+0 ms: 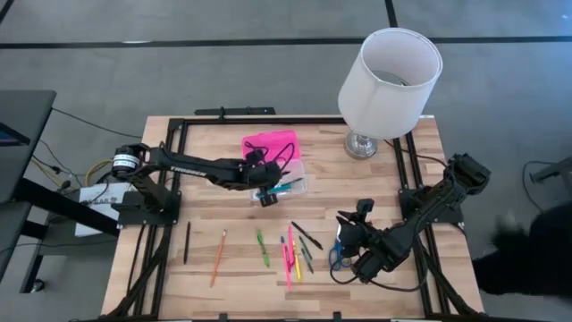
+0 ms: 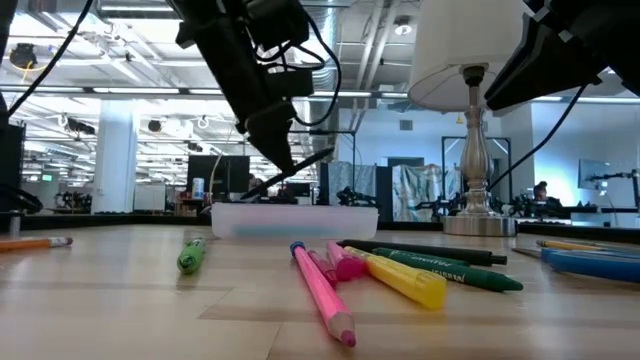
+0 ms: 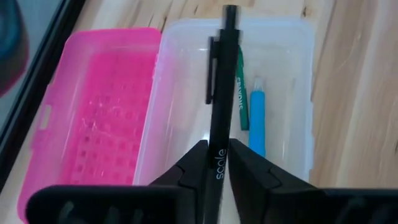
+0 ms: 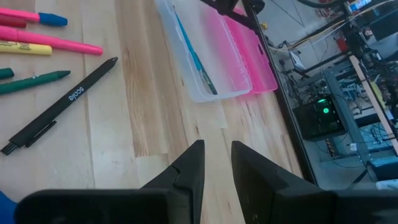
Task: Pick & place school supplies into a supply box
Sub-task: Put the black pen into the pink supply box, then put the blue scissors into the pink supply box
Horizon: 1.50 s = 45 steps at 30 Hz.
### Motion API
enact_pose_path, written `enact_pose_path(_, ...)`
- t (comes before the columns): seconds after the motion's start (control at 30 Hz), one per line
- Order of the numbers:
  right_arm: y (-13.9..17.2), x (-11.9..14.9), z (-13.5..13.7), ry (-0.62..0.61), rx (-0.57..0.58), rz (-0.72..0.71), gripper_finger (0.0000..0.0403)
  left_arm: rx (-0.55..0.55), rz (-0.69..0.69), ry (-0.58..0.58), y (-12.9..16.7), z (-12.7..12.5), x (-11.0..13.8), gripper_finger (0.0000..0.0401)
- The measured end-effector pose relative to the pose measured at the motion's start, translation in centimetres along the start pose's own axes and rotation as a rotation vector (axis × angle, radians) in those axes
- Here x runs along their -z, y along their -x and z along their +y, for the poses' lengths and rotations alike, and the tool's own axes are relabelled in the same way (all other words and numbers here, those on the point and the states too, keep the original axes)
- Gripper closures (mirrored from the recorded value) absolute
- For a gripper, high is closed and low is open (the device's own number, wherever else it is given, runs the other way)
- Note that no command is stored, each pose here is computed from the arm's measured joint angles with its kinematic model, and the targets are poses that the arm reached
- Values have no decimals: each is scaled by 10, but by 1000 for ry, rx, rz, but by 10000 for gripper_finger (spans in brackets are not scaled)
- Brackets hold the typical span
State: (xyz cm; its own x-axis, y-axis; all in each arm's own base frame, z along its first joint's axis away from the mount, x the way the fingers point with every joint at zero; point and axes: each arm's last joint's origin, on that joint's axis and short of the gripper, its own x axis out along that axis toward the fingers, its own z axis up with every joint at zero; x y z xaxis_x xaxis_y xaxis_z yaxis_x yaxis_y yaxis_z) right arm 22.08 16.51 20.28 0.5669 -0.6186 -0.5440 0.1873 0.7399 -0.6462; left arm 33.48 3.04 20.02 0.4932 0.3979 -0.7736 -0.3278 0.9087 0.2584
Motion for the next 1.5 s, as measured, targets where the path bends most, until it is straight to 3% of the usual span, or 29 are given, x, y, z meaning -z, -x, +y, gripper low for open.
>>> enact_pose_path(0.33,0,0,0,0,0,0,328,-8,-4,-43,3,-2,0,254)
enact_pose_path(0.63,0,-1,1,-18,-6,-8,328,134,-91,-201,77,-40,9,246)
enact_pose_path(0.87,0,-5,3,-93,-26,-27,328,188,-103,-303,120,-93,65,246)
enact_pose_path(1.07,-5,-8,3,-230,-48,-5,328,30,-275,-405,130,-122,119,246)
enact_pose_path(1.2,-21,-10,-5,-386,-93,122,328,-79,-381,-503,131,-127,140,246)
enact_pose_path(1.5,-64,-14,-33,-556,-183,439,328,-83,-375,-452,140,-119,148,246)
